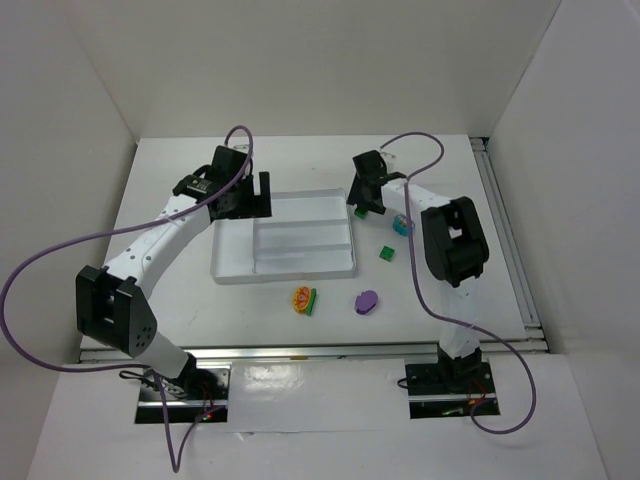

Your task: Sort the legos into containers by color

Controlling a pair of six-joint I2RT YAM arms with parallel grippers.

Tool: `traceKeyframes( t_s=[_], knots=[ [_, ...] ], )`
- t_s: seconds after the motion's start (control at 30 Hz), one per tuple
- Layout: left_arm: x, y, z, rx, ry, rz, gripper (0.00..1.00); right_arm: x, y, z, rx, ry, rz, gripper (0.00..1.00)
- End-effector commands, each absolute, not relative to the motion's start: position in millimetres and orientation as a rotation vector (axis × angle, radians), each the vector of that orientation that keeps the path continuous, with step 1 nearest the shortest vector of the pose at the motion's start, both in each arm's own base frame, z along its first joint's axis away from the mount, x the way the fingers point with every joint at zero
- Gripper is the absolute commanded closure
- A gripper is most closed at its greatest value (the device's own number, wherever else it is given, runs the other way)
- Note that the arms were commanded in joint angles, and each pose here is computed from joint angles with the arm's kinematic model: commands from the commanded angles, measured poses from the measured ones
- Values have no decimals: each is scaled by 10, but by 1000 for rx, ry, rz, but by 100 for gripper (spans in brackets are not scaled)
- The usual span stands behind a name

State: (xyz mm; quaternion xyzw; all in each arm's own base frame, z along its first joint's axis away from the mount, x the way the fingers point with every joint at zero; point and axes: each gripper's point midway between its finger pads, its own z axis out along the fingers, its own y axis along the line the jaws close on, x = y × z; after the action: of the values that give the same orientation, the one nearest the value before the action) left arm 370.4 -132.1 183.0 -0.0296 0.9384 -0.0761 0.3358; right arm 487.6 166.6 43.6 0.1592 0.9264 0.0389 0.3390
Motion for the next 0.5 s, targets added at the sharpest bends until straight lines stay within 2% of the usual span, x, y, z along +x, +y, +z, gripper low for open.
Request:
traceKeyframes(
  t_s=[0.0, 0.2, 0.27, 0.33, 0.37, 0.47],
  knots=[
    [3708, -1321, 1902, -78, 2430, -218, 1, 4864, 1651, 304, 438, 2425, 94, 35],
    [3692, -1315, 1866, -78, 2438, -215, 1, 4881, 1607, 186, 448, 2442, 76, 36],
    [3692, -1315, 1866, -78, 2438, -215, 1, 4904, 1619, 199, 460, 2431, 87, 44],
    [3685, -1313, 1900, -78, 2430, -218, 1, 4866, 1605, 197, 460, 2429, 88, 49],
    [3685, -1309, 1900, -67, 2429, -214, 1, 4855, 1578, 213, 475, 2421, 77, 58],
    [3682, -1308, 2027, -68, 2397, -227, 1, 4856, 1509, 451, 489, 2355, 70, 63]
  ],
)
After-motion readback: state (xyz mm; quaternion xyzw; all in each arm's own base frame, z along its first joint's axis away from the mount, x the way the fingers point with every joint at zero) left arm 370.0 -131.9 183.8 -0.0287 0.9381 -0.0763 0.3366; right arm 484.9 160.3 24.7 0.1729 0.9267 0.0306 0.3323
